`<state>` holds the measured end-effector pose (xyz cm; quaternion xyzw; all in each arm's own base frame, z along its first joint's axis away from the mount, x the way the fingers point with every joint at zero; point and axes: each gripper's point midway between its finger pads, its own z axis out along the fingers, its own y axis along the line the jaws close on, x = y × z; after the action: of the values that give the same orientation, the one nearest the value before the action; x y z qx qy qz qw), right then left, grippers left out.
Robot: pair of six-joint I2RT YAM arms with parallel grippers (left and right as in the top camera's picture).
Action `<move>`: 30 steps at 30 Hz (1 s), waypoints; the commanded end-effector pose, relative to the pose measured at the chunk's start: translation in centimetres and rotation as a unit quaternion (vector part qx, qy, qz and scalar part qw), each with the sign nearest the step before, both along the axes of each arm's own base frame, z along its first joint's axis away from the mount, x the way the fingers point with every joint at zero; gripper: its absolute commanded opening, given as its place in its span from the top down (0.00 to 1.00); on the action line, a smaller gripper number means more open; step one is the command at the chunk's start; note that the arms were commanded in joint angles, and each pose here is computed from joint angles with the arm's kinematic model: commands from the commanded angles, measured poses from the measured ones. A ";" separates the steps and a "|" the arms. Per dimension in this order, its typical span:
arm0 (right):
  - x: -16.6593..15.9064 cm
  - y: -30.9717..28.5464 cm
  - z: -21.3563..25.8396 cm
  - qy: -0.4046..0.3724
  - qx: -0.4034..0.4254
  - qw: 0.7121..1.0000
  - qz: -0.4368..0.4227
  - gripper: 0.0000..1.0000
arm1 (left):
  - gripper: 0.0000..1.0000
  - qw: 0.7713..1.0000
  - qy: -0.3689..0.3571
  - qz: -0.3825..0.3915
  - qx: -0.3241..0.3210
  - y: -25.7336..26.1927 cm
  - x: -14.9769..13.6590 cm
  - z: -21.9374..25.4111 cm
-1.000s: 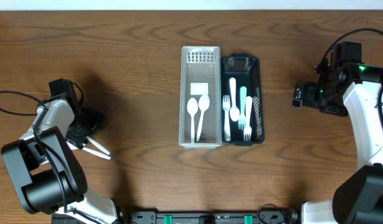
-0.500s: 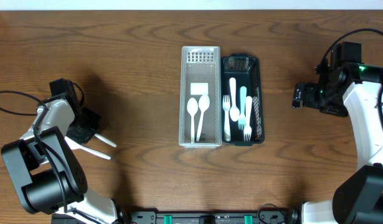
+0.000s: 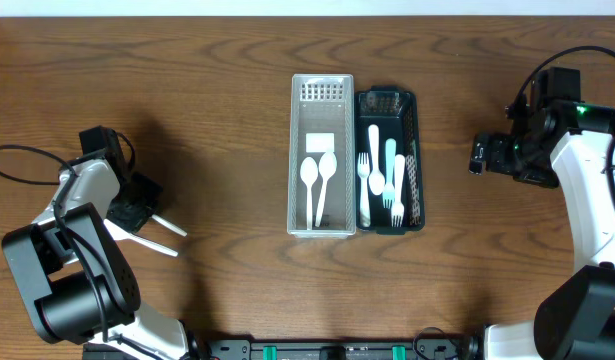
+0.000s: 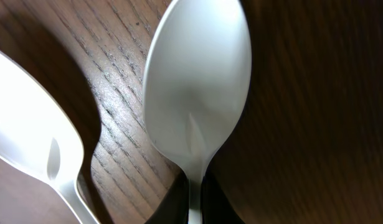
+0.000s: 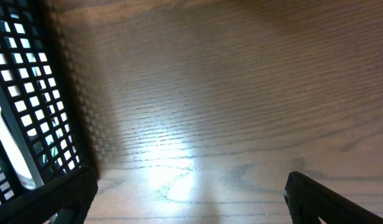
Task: Pack container
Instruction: 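Carry the third spoon into the clear tray and release it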
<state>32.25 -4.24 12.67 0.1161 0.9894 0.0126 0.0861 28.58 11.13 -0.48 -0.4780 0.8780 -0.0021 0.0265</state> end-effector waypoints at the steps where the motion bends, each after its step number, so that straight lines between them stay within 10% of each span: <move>1: 0.0 0.2 0.0 -0.001 0.001 1.000 0.010 0.01 | 0.94 1.000 0.004 -0.027 0.008 -0.3 0.2 0.6; 15: 0.0 0.4 0.0 -0.001 0.008 1.000 -0.002 0.01 | 0.94 0.955 -0.155 -0.250 0.040 -12.9 3.0 16.1; 27: 0.0 0.8 0.1 -0.002 0.020 1.000 0.000 0.01 | 0.94 0.769 -0.295 -0.567 0.021 -32.4 1.6 22.9; 30: 0.0 0.8 0.0 -0.001 0.020 1.000 0.000 0.01 | 0.94 0.755 -0.279 -0.592 0.031 -34.5 2.4 20.5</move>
<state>32.24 -3.77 12.67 0.1159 0.9893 0.0261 0.0850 30.17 -22.44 22.35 0.1171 0.9369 -0.1590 0.2886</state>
